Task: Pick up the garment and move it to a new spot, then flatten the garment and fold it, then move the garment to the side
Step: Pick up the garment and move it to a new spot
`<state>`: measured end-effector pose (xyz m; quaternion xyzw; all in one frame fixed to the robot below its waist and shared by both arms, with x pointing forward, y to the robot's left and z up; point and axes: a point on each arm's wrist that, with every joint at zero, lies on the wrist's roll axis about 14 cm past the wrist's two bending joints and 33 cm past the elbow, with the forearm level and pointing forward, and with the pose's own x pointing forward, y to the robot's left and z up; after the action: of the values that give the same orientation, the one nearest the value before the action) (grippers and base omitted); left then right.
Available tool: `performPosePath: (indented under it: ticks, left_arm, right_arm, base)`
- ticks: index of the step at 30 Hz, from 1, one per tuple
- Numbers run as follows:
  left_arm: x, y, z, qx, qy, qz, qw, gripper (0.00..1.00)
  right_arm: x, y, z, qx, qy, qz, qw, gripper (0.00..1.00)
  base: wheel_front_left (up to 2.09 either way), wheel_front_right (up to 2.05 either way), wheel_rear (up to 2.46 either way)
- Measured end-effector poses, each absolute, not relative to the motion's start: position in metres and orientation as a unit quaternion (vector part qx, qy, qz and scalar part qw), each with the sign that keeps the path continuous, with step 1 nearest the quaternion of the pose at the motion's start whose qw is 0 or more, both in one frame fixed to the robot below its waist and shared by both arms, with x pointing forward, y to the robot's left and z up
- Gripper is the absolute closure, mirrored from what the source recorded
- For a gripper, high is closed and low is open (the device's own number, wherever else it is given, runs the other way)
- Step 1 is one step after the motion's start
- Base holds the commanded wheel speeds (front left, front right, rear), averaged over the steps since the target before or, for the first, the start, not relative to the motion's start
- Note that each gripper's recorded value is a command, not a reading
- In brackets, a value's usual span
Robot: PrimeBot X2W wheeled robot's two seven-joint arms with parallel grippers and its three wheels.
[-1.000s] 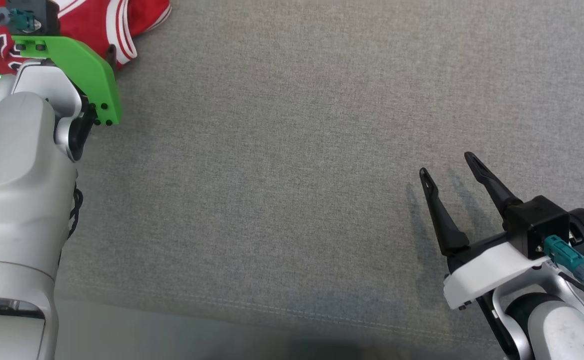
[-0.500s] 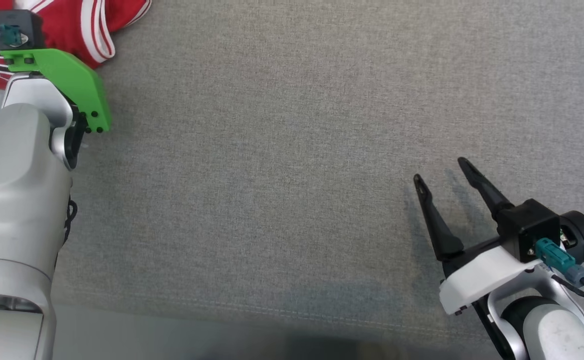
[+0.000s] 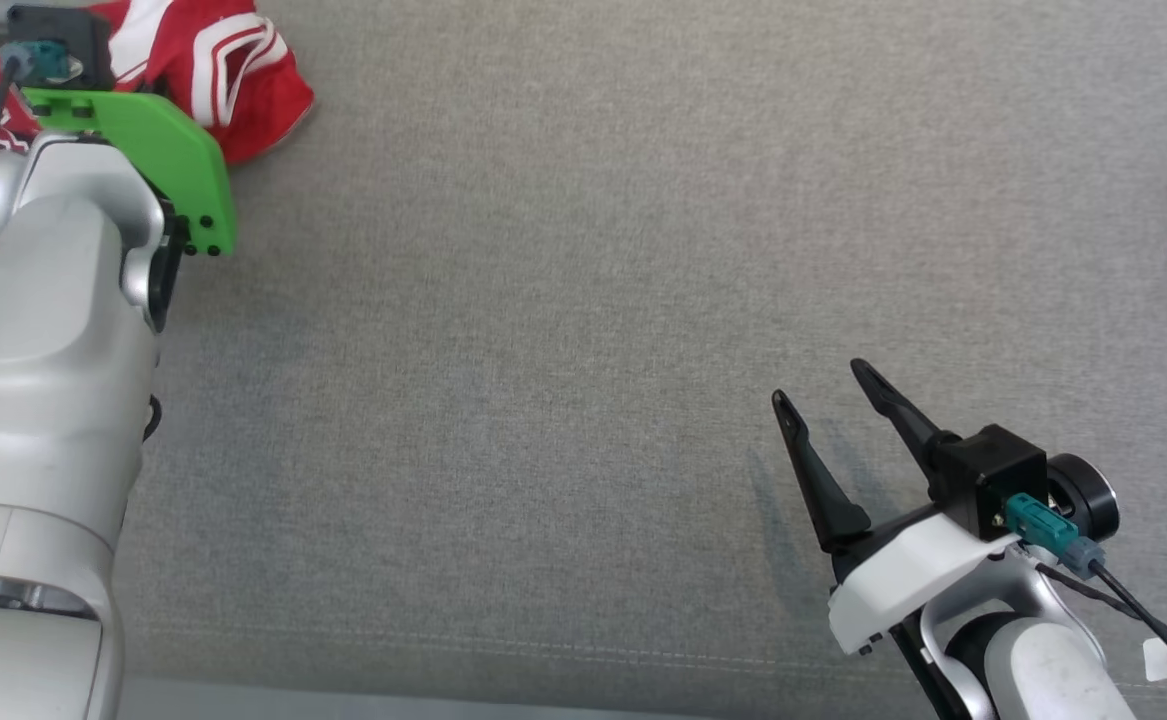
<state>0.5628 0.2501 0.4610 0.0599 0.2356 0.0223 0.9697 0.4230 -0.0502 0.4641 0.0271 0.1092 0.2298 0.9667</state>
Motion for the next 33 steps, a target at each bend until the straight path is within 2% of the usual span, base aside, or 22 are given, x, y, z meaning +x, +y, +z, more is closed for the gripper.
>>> performPosePath:
  ticks: [6,16,23,33]
  left_arm:
    - [0.576,0.206,0.526,0.071,0.136,-0.025,0.988,1.00]
    - [0.567,0.105,0.606,0.047,0.029,-0.132,0.990,1.00]
    - [0.551,0.012,0.672,0.044,-0.067,-0.238,0.968,1.00]
    - [0.506,-0.093,0.749,0.012,-0.183,-0.361,0.914,1.00]
  right_arm:
    - [0.406,-0.055,0.478,0.037,0.095,0.220,0.970,0.00]
    - [0.374,-0.079,0.502,0.043,0.068,0.183,0.980,0.00]
    - [0.356,-0.104,0.515,0.062,0.045,0.144,0.987,0.00]
    - [0.338,-0.147,0.524,0.075,0.019,0.074,0.994,0.00]
  base:
    - [0.00,0.00,0.00]
    - [0.00,0.00,0.00]
    - [0.00,0.00,0.00]
    - [0.00,0.00,0.00]
